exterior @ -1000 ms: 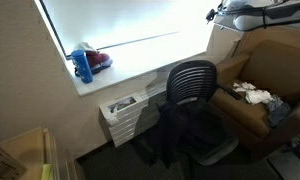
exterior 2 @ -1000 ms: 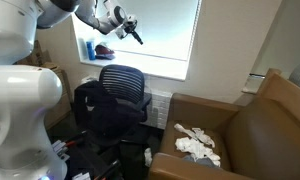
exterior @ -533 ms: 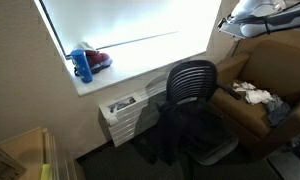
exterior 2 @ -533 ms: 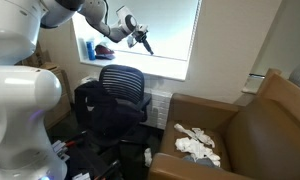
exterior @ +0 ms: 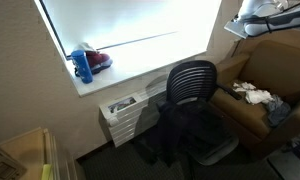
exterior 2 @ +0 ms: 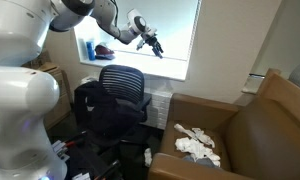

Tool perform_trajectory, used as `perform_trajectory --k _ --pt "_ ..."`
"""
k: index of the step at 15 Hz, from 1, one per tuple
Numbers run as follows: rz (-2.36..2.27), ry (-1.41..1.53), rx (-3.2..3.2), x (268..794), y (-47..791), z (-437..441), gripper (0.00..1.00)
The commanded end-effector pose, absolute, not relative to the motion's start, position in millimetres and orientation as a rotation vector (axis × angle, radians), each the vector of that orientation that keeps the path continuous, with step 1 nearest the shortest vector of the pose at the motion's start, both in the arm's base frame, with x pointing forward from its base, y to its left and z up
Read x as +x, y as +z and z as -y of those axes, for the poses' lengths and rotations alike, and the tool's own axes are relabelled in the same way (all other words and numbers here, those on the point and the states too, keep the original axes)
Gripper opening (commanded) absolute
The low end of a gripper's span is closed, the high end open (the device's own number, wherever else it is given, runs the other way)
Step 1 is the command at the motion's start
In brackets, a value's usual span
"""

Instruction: Hang the pair of trousers on the left side and hang the blue shirt on the right side of the chair

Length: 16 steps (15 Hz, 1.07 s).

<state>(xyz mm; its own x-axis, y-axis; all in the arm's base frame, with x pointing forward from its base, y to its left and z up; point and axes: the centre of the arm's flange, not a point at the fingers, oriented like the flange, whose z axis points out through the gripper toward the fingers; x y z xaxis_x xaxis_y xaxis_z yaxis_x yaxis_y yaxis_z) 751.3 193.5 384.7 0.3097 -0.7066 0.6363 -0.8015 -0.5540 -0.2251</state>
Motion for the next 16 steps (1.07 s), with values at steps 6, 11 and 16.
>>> perform_trajectory --k 6,11,16 --pt "1.824 0.703 2.019 750 313 -80 1.0" --pt "1.815 0.689 1.995 743 314 -98 1.0" --pt "1.921 0.552 1.83 741 275 -40 1.0"
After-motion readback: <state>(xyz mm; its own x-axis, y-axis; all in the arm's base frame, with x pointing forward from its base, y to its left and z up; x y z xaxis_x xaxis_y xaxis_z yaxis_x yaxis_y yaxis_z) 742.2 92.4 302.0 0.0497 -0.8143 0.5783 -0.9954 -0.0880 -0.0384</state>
